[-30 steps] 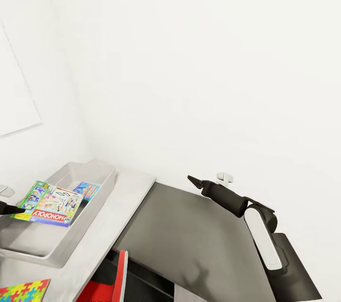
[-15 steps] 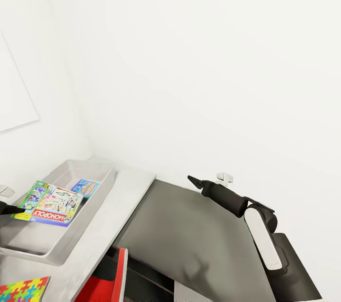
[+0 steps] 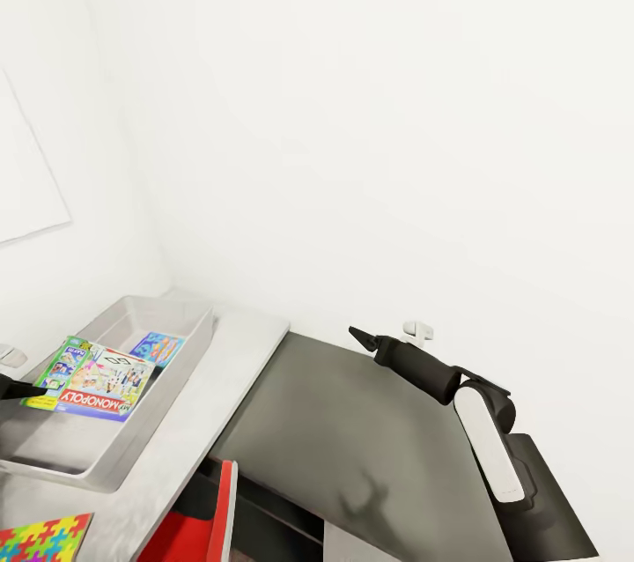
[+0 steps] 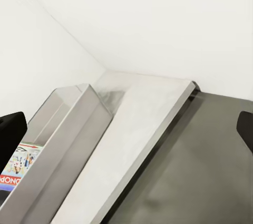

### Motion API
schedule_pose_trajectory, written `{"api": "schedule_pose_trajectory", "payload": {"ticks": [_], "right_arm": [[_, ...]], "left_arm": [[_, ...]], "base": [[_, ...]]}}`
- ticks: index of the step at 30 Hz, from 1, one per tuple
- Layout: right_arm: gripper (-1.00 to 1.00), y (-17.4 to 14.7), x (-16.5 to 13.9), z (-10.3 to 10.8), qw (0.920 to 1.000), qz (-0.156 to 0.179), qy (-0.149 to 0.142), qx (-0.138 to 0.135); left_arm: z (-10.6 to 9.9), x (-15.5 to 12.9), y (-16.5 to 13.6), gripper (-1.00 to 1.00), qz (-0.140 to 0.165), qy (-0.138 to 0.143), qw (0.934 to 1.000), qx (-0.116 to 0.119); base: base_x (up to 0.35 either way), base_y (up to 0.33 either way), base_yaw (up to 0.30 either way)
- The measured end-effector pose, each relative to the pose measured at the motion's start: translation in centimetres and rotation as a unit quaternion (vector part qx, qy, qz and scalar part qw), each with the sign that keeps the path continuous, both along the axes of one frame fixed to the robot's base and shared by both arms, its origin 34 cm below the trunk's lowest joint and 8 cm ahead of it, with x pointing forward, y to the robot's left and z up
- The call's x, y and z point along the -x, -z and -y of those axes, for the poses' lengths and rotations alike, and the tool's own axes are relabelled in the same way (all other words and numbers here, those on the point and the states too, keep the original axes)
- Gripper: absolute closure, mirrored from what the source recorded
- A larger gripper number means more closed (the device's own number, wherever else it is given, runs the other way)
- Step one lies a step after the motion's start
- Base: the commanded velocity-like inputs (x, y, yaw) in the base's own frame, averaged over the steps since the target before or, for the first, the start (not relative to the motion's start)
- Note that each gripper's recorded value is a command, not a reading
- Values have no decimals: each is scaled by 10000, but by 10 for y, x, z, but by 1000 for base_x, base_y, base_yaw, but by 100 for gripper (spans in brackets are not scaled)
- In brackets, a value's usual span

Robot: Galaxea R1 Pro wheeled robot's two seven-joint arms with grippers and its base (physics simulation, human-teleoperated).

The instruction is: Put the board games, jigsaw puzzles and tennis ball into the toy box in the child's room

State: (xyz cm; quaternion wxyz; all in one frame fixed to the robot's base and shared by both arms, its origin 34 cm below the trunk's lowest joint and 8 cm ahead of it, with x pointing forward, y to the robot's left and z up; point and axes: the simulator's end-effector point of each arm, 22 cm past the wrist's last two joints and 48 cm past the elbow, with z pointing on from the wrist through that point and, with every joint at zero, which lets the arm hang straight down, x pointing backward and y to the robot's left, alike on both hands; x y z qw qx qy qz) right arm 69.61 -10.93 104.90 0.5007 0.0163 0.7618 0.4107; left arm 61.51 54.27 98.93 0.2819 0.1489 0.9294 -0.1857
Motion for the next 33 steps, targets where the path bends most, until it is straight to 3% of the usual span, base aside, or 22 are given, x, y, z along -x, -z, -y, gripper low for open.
{"api": "schedule_pose_trajectory", "payload": {"ticks": [31, 32, 33], "right_arm": [[-100, 1, 0, 0, 10000, -6, 3, 1], [-100, 1, 0, 0, 10000, -6, 3, 1], [-100, 1, 0, 0, 10000, -6, 3, 1]], "left_arm": [[0, 0, 0, 100, -5, 10, 10000, -6], [0, 0, 0, -100, -2, 10, 10000, -6], [0, 0, 0, -100, -1, 8, 10000, -6]], "base": [[0, 0, 0], [0, 0, 0], [0, 0, 0]]}}
